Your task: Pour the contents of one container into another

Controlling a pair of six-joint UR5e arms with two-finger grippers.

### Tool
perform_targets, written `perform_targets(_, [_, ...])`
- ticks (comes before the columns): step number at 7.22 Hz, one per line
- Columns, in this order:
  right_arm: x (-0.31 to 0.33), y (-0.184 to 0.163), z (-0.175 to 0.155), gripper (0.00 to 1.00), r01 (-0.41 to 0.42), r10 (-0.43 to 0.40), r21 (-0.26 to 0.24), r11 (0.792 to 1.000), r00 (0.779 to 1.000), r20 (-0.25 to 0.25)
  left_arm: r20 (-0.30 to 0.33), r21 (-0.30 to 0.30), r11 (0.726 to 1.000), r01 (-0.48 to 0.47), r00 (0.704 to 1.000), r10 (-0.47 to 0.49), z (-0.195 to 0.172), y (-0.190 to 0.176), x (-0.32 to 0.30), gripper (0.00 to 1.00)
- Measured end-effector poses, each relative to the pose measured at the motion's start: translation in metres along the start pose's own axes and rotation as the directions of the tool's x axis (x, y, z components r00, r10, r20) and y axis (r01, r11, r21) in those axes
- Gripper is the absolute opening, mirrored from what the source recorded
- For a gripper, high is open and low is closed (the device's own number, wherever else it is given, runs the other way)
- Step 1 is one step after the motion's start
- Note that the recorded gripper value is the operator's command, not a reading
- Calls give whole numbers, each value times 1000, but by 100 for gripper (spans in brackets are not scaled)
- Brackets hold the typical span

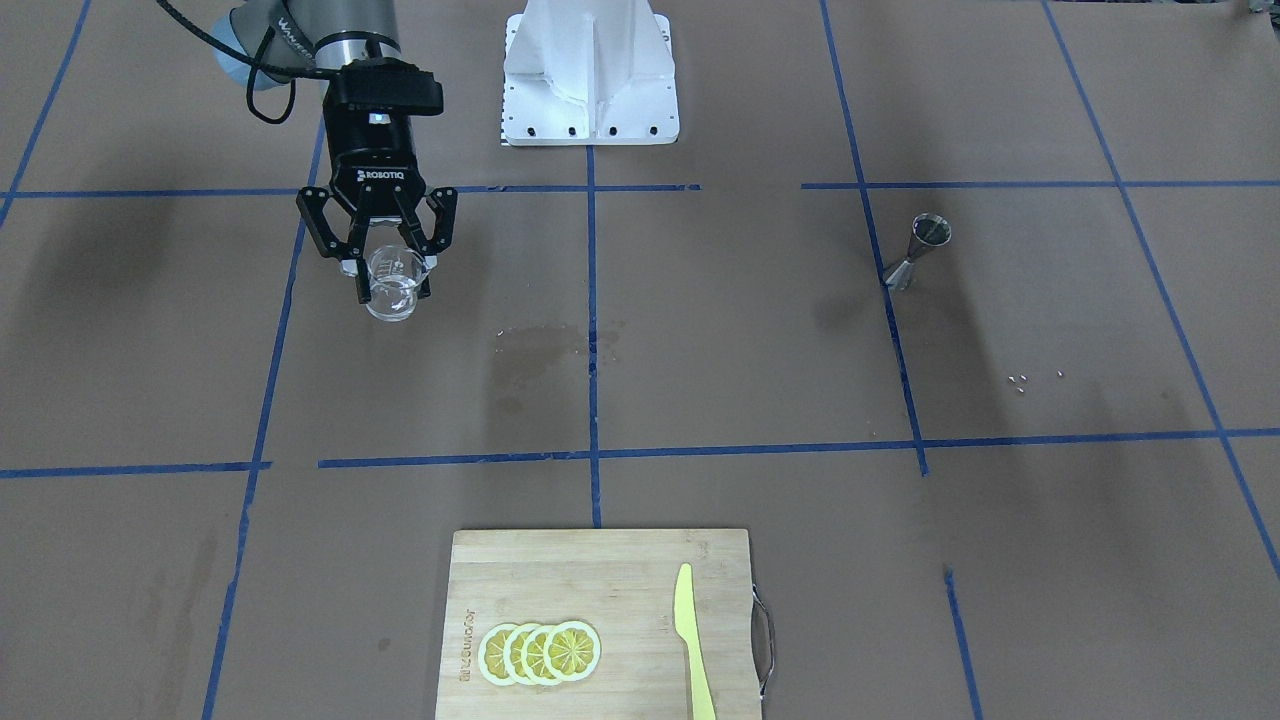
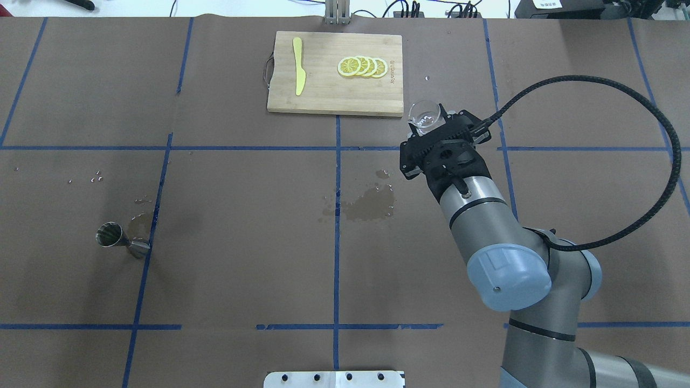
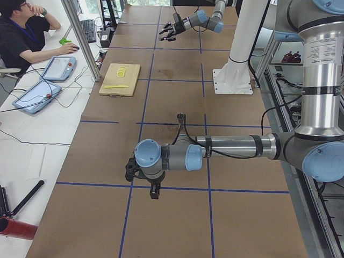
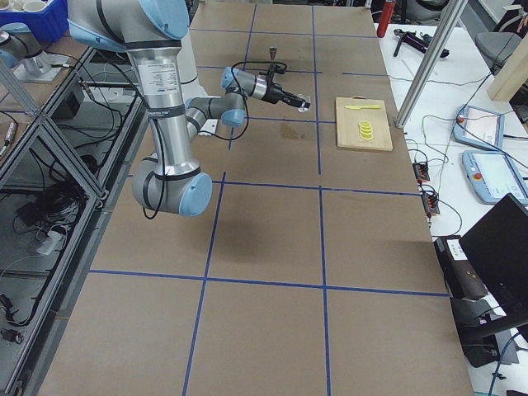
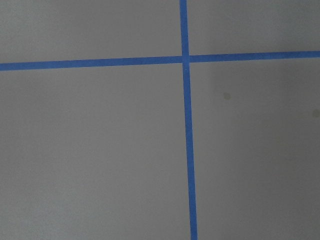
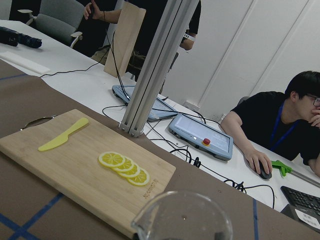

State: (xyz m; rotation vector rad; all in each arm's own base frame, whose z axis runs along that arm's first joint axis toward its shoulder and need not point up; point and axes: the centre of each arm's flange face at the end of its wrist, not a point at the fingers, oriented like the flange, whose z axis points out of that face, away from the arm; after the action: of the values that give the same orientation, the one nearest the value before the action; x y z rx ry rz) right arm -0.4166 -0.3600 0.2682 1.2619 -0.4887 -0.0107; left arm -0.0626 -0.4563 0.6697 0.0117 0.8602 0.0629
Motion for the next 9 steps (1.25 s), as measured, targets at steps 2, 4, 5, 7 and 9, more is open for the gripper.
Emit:
perform_targets(2, [7, 36, -7, 0, -101, 101, -36, 994, 995, 1, 0, 4, 1000, -5, 1000, 5, -2, -1, 2, 100])
perform_targets(4, [15, 73, -16, 0, -166, 166, -74, 983, 986, -10, 0, 9, 1000, -11, 1000, 11, -4, -1, 4, 100])
perform_targets(5, [16, 85, -20, 0, -210, 210, -88, 974, 978, -15, 0, 11, 1000, -14, 1000, 14, -4, -1, 5, 100])
perform_targets(7, [23, 117, -31, 0, -262, 259, -99, 960, 965, -42, 1, 15, 1000, -20, 1000, 20, -7, -1, 7, 100])
perform_targets(9, [31, 138, -37, 0, -242, 236, -82, 967, 969, -71, 1, 16, 1000, -22, 1000, 22, -7, -2, 8, 100])
